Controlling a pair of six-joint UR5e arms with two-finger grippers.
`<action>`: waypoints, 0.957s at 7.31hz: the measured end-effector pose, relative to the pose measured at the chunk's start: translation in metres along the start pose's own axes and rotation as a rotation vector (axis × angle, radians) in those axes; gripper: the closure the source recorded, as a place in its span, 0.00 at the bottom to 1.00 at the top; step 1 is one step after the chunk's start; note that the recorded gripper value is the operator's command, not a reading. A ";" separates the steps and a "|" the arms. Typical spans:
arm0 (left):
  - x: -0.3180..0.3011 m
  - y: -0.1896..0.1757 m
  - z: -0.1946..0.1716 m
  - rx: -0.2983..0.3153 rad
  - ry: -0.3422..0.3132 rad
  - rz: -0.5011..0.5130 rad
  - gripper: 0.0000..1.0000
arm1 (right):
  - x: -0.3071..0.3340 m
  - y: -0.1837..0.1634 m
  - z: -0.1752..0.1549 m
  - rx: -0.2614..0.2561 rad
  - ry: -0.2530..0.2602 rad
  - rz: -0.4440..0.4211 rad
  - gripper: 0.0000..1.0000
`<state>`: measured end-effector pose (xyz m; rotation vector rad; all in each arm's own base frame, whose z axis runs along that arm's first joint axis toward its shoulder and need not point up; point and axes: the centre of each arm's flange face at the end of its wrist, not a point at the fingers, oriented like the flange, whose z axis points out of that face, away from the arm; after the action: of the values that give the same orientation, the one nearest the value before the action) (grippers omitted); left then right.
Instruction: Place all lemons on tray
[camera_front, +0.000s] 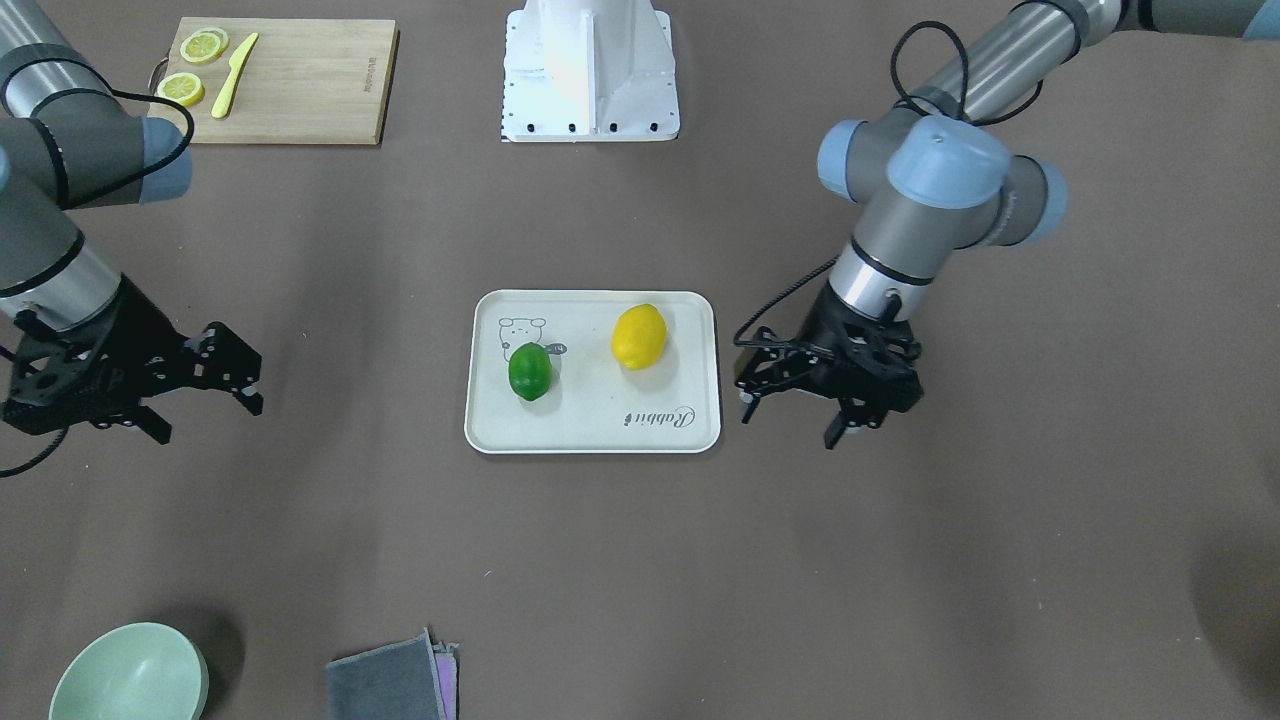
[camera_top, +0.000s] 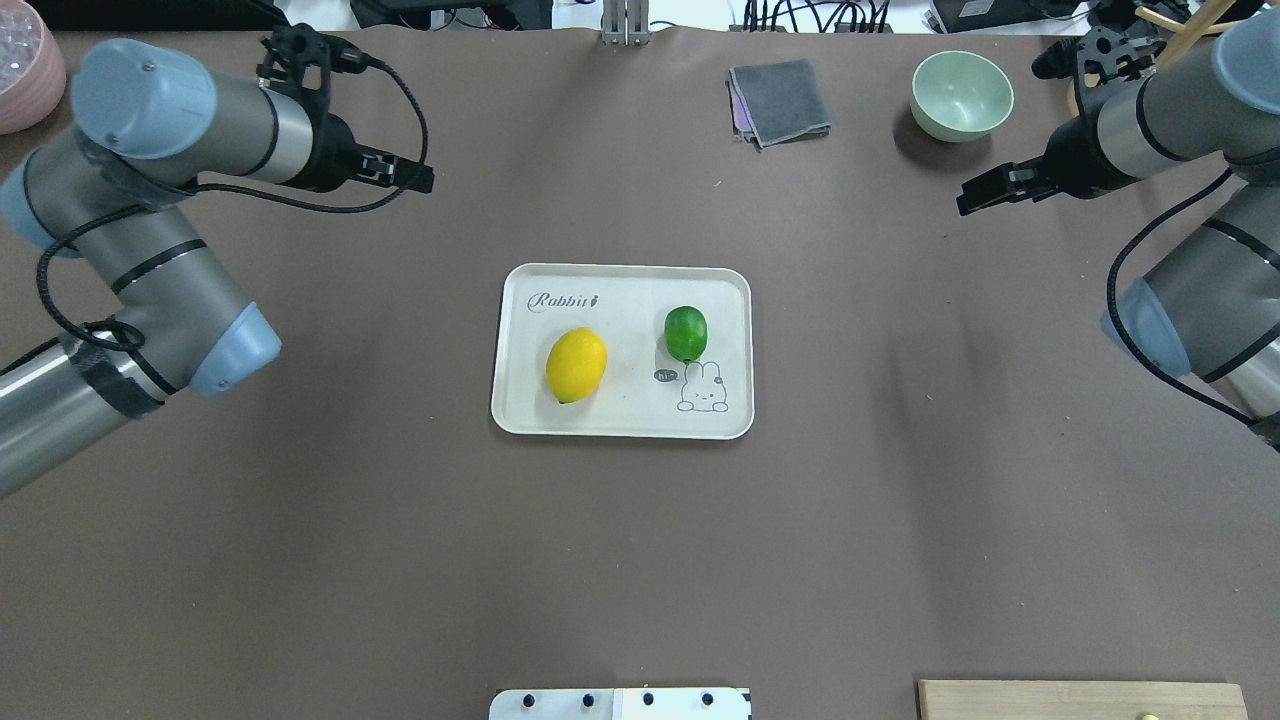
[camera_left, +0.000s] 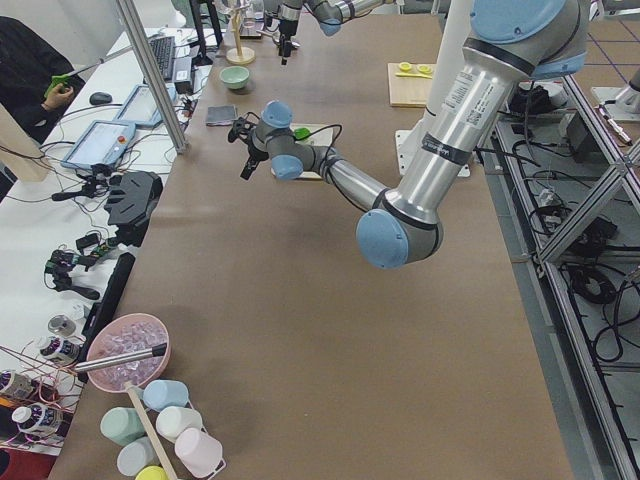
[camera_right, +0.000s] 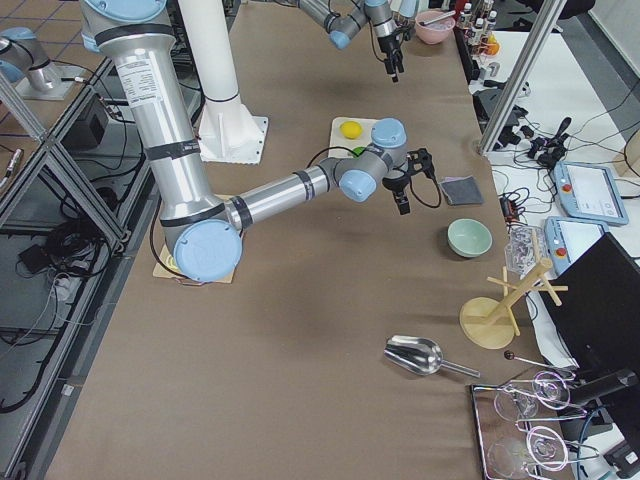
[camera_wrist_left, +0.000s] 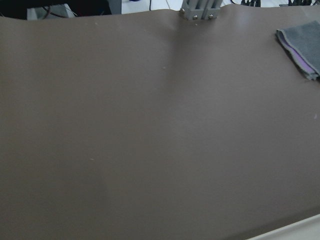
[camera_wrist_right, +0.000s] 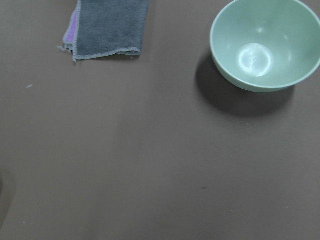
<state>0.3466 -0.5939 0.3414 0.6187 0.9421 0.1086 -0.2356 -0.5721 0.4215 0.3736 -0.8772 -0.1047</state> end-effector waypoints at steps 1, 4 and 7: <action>-0.046 0.006 -0.012 -0.004 -0.024 0.008 0.02 | 0.025 -0.003 -0.009 -0.013 0.016 0.025 0.00; -0.173 0.026 -0.057 -0.062 -0.109 -0.001 0.02 | 0.131 -0.016 -0.068 -0.126 0.117 -0.047 0.00; -0.299 0.025 -0.149 -0.177 -0.174 -0.050 0.02 | 0.242 0.003 -0.145 -0.251 0.194 -0.147 0.00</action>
<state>0.0564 -0.6108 0.5067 0.4332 0.7689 0.0913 0.0301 -0.5878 0.5150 0.2083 -0.6352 -0.3071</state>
